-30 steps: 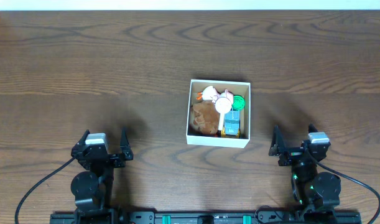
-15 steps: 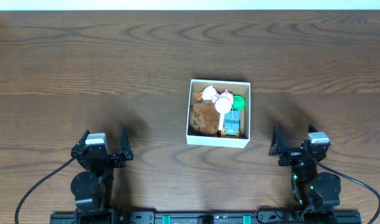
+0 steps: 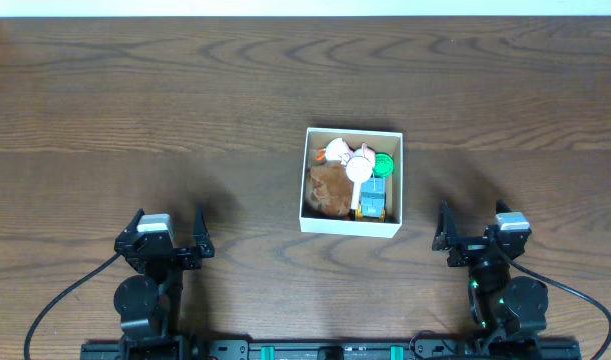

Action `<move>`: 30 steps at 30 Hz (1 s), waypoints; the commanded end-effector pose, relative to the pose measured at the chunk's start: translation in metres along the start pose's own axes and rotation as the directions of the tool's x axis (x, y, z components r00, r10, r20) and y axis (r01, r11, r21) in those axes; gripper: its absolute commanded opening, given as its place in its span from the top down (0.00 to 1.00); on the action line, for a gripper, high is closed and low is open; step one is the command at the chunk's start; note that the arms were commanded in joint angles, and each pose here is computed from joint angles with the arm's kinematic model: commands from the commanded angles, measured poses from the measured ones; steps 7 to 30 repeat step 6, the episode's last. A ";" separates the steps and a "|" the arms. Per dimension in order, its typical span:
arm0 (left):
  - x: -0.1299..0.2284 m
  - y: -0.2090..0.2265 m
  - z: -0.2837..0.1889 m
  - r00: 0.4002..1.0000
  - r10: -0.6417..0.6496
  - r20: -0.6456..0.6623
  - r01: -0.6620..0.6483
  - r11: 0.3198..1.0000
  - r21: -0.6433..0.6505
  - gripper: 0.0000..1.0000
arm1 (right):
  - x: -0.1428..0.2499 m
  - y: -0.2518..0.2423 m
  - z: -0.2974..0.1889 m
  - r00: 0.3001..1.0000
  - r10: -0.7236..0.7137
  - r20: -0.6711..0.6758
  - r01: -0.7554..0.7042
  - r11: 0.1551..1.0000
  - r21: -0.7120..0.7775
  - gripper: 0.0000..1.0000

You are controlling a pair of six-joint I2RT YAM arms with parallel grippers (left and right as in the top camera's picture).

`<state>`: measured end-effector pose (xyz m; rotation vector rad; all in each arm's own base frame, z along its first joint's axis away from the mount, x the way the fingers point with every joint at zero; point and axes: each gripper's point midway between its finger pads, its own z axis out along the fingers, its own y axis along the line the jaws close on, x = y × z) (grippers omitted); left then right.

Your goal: Pack container

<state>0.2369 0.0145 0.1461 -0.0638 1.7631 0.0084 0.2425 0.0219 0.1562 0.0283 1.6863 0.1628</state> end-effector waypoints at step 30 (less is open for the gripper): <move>0.015 0.000 0.001 0.999 -0.007 -0.048 0.007 1.000 0.001 0.02 | 0.000 -0.003 0.000 1.000 -0.009 0.004 0.009 1.000 0.011 0.01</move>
